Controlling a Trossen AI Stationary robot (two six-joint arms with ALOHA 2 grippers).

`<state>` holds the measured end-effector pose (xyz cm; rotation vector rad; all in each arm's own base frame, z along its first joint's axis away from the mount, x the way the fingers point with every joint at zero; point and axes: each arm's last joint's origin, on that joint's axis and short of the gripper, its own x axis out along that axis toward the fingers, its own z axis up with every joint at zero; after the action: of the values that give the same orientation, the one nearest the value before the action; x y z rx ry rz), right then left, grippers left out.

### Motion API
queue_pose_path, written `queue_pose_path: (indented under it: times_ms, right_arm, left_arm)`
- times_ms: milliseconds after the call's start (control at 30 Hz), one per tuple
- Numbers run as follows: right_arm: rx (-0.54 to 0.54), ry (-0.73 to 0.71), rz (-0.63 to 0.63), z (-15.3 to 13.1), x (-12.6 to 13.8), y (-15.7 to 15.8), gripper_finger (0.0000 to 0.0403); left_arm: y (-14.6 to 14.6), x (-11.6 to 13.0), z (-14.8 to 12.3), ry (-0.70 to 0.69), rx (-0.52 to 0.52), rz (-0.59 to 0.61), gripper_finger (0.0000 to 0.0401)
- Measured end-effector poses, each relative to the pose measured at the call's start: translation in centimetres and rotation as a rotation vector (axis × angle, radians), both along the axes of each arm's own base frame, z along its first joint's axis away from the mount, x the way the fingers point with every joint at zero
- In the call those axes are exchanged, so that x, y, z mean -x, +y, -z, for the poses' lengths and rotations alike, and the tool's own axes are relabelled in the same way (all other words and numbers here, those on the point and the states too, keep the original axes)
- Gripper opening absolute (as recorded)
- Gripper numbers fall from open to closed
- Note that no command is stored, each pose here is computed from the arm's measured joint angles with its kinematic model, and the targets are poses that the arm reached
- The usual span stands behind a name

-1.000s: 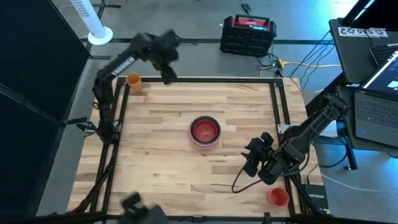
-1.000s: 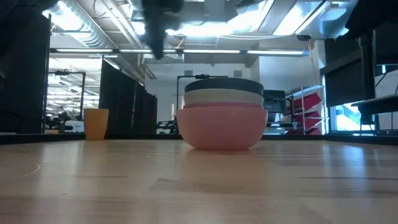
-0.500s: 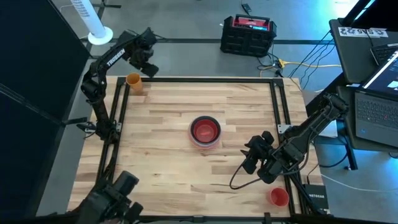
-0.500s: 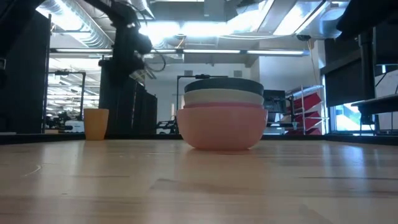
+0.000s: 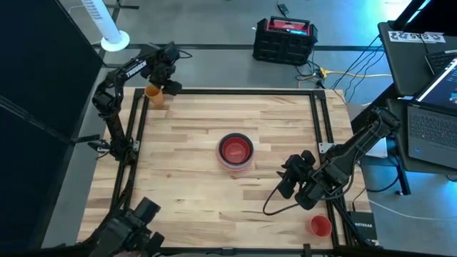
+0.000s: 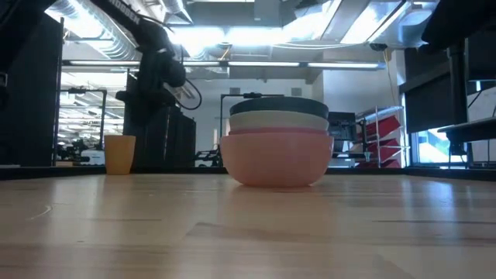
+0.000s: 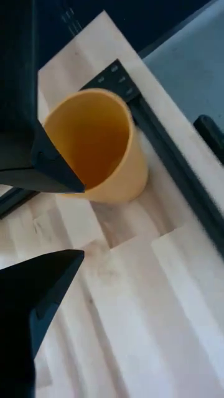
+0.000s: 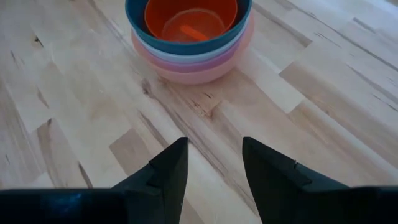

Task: Nest bowls inside each other
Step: Move the yellow cup to the center of the table

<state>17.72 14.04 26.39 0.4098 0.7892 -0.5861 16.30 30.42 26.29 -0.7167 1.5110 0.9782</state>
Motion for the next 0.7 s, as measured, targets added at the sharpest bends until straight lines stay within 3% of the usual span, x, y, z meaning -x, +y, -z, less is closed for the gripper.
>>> queue_pose_path:
  times_ms: [200, 700]
  right_arm:
    - [-0.014, 0.011, 0.005, 0.0, 0.1, 0.0, 0.0140]
    - [-0.023, 0.004, 0.009, 0.0, 0.0, 0.0, 0.0140]
  left_arm:
    - [0.4, 1.4, 0.0, 0.014, 0.022, -0.048, 0.0143]
    - [0.7, 1.8, 1.8, 0.020, 0.013, -0.037, 0.0140]
